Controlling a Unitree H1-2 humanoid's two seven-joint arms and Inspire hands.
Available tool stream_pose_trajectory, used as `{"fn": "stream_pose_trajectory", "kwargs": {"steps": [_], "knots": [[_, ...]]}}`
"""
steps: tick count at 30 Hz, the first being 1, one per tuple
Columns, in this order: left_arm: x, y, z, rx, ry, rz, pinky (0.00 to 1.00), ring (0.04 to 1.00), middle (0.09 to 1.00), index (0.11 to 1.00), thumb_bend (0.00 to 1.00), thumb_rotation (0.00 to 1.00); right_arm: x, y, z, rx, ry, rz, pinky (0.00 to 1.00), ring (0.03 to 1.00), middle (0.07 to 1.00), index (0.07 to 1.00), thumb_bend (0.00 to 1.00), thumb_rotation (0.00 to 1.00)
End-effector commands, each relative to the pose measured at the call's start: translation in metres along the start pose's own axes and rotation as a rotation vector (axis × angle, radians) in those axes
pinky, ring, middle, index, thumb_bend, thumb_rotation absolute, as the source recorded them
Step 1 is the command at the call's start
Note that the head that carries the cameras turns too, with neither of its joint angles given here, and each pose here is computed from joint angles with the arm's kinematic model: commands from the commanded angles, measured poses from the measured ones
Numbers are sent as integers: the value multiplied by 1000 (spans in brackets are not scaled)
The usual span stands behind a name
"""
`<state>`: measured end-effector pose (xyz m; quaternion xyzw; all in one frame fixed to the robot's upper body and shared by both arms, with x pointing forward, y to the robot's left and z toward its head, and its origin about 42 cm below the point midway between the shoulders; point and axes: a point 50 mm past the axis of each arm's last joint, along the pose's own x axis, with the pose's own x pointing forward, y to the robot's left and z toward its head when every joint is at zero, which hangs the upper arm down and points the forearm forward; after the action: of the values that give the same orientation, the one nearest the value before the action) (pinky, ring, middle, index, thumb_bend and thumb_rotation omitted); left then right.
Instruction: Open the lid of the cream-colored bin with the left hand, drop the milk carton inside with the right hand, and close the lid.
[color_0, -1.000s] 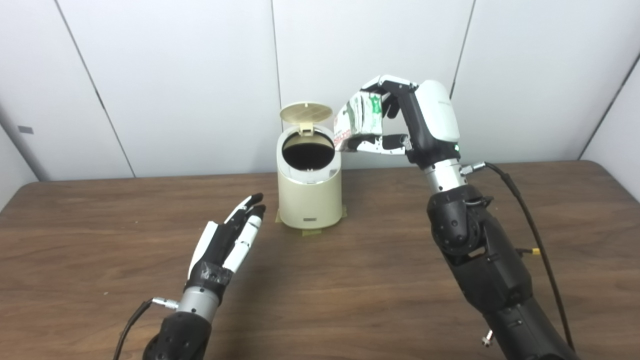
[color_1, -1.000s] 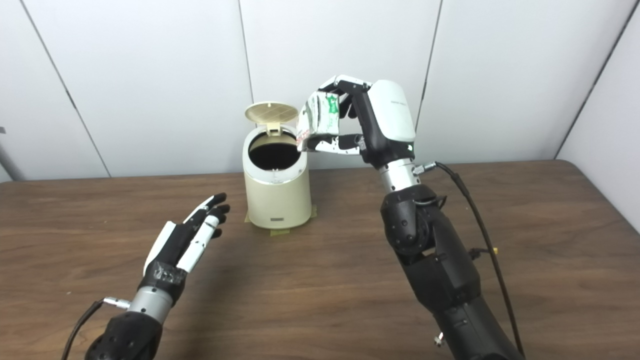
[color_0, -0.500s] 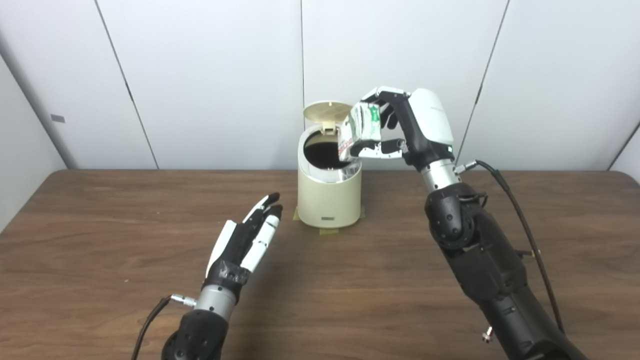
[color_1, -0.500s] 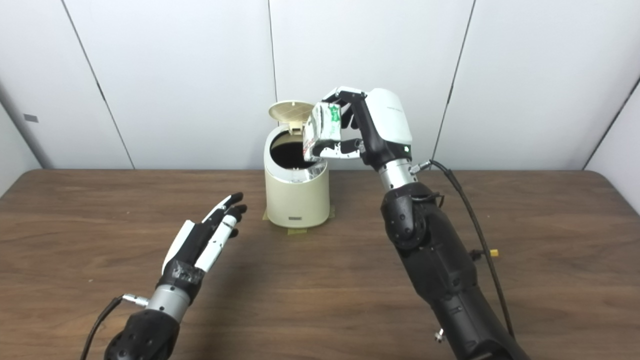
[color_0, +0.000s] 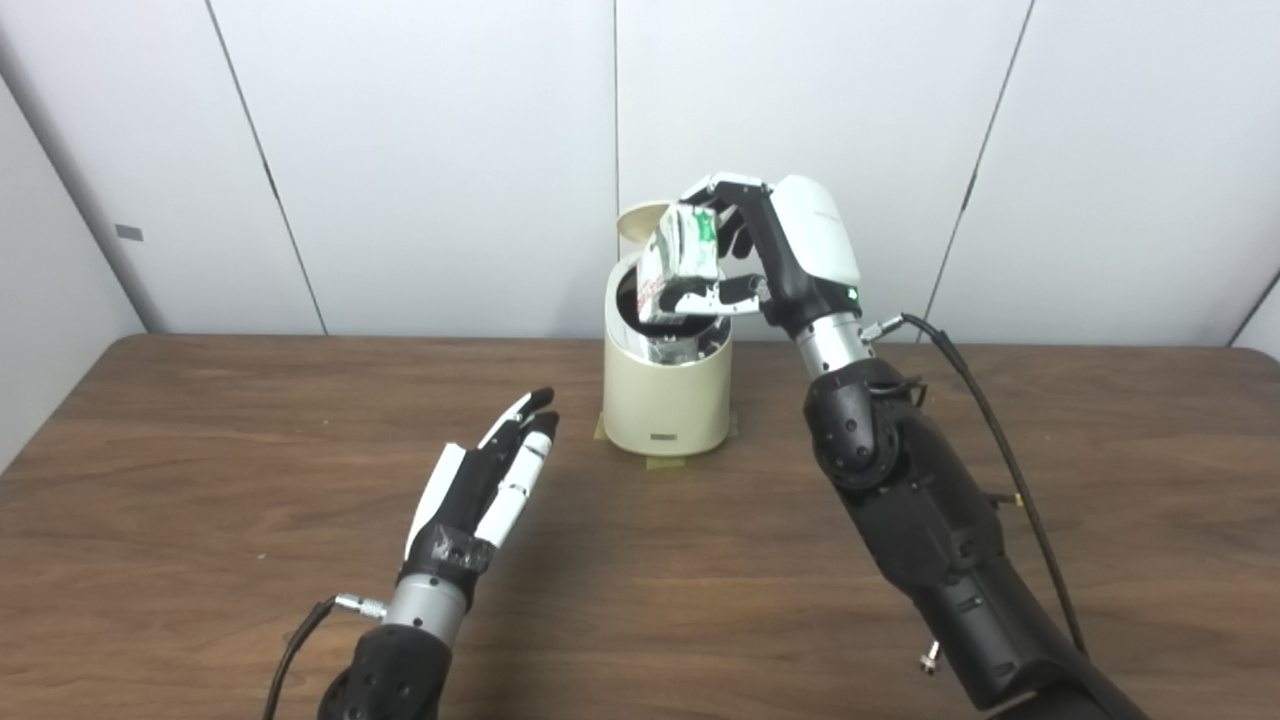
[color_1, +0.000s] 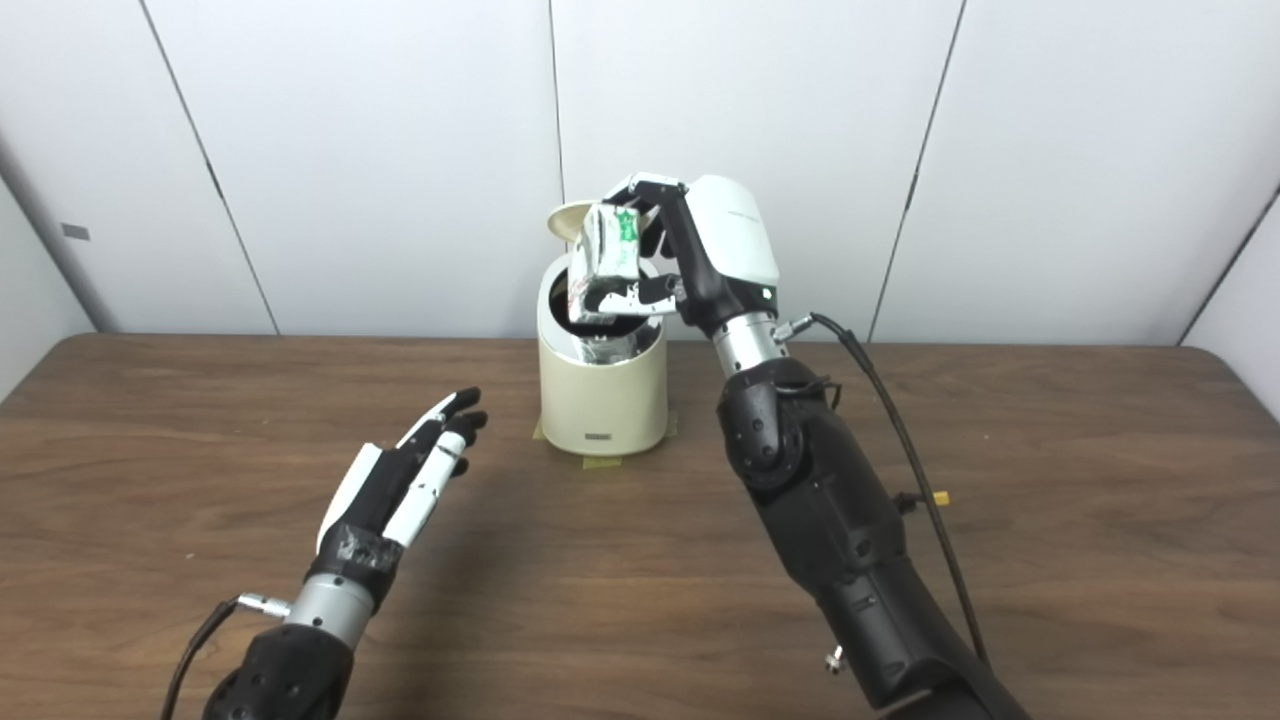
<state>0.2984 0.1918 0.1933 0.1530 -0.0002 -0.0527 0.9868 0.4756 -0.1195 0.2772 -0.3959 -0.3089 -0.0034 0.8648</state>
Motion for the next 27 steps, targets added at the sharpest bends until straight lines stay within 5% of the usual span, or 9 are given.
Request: {"fn": "stream_pose_trajectory", "kwargs": {"steps": [1, 16, 20, 22, 24, 27], "knots": [[4, 3, 16, 5, -63, 19, 897, 923, 903, 944, 370, 935, 30, -23, 24, -5, -90, -105, 315, 393, 511, 534, 493, 0], [-2, 5, 16, -20, -64, 22, 874, 918, 903, 946, 367, 923, 20, -21, 12, -13, -64, -103, 316, 397, 516, 528, 494, 0], [-3, 4, 16, -27, -63, 24, 895, 925, 905, 944, 371, 924, 16, -19, 10, -56, -26, -75, 421, 402, 514, 543, 509, 0], [-3, 4, 16, -18, -62, 25, 906, 928, 903, 941, 368, 937, 15, -18, 10, -82, -13, -45, 421, 524, 661, 637, 879, 88], [-4, 4, 16, -13, -60, 24, 897, 928, 905, 944, 362, 938, 14, -17, 9, -86, 7, -14, 519, 663, 756, 685, 970, 138], [-4, 3, 15, -6, -55, 26, 891, 926, 907, 961, 371, 929, 13, -16, 9, -83, 21, 6, 586, 749, 816, 727, 992, 167]]}}
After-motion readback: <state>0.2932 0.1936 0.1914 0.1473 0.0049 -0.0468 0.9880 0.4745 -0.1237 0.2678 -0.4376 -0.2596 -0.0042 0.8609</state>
